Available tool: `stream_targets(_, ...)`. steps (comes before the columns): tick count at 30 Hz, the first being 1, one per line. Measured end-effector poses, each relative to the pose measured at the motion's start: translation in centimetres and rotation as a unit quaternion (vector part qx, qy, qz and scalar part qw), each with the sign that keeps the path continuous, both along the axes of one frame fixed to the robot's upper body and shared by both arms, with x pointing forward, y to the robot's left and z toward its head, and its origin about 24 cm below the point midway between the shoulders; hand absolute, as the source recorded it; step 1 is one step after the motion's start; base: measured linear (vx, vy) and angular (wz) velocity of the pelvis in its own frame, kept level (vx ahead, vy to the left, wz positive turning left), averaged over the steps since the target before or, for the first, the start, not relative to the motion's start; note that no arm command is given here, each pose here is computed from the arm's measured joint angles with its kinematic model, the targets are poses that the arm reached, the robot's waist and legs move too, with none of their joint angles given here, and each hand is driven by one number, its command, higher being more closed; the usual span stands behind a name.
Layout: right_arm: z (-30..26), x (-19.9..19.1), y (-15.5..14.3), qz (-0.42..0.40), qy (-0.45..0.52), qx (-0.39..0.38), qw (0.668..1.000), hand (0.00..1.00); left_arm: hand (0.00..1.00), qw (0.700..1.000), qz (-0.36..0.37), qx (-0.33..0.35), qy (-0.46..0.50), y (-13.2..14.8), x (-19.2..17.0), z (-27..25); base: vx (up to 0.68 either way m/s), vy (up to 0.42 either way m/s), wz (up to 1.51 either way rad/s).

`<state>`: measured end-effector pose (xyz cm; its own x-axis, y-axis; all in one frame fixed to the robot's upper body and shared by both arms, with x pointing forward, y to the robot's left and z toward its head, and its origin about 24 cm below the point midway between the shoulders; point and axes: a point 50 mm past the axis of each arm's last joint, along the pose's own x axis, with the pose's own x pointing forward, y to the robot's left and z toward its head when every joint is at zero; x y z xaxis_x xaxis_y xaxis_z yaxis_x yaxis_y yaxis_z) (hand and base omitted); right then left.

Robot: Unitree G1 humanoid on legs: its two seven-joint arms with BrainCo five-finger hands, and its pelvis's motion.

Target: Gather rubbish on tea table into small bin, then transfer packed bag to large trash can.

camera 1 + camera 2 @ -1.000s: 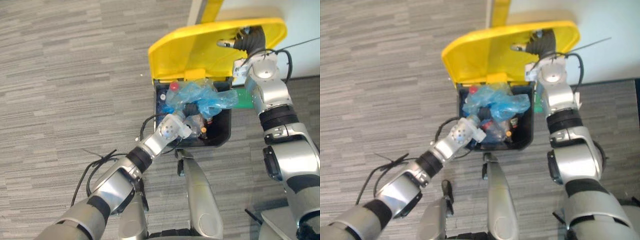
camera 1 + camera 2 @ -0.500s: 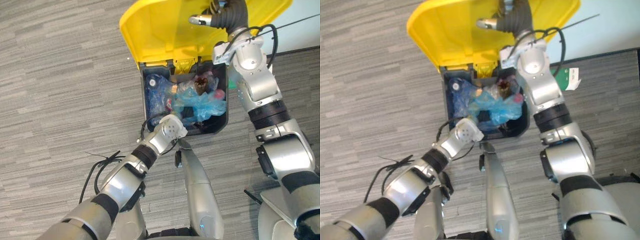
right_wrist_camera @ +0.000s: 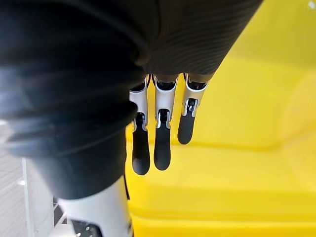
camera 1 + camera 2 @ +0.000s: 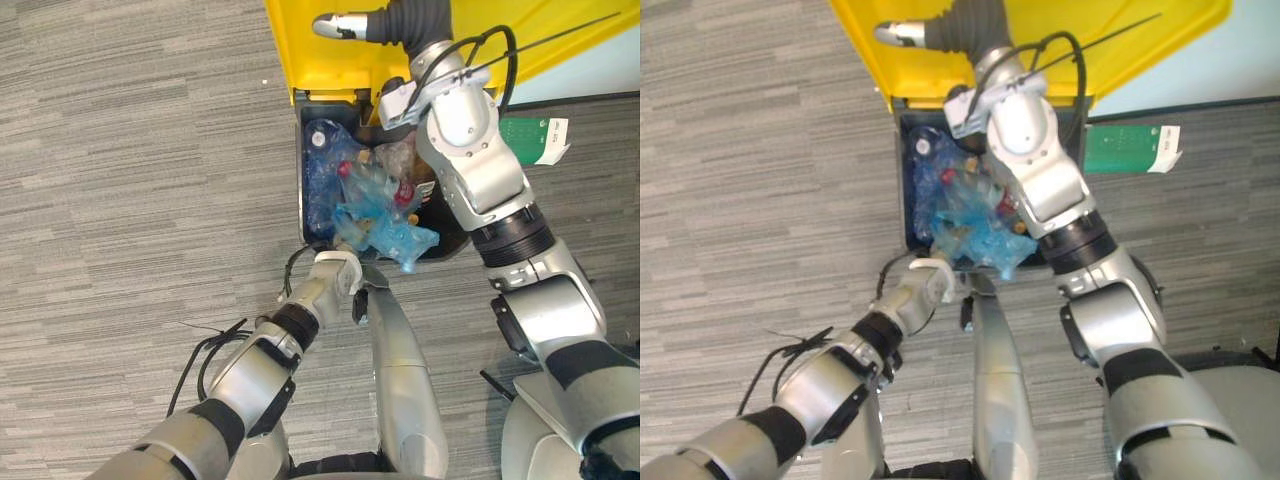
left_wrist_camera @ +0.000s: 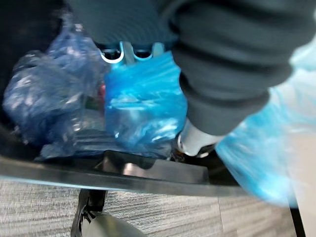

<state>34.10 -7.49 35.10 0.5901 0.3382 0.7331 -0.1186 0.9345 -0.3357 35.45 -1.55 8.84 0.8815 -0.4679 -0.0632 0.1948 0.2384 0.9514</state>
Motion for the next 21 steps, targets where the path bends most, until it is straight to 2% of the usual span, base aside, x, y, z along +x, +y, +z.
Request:
stream_targets(6,-0.5,0.1,-0.1,-0.011,0.0,-0.01,1.0,0.0,0.0,0.999,-0.02,0.039,-0.031,-0.7,-0.4,0.5,0.02,-0.001,0.07)
stream_targets(11,-2.6,0.9,-1.0,-0.023,0.033,-0.011,0.999,0.0,0.0,0.998,-0.024,0.032,-0.043,-1.1,-0.5,1.1,0.0,-0.002,0.04)
stream_targets(17,-5.5,1.7,-4.4,-0.069,0.073,0.032,0.994,0.0,0.0,0.995,-0.028,-0.048,-0.08,-1.8,-0.8,4.0,0.03,-0.022,0.23)
stream_targets(21,-9.1,1.2,-7.5,-0.112,0.107,0.056,0.986,0.0,0.0,0.98,-0.051,-0.15,-0.119,-2.2,-2.0,7.7,0.05,-0.015,0.27)
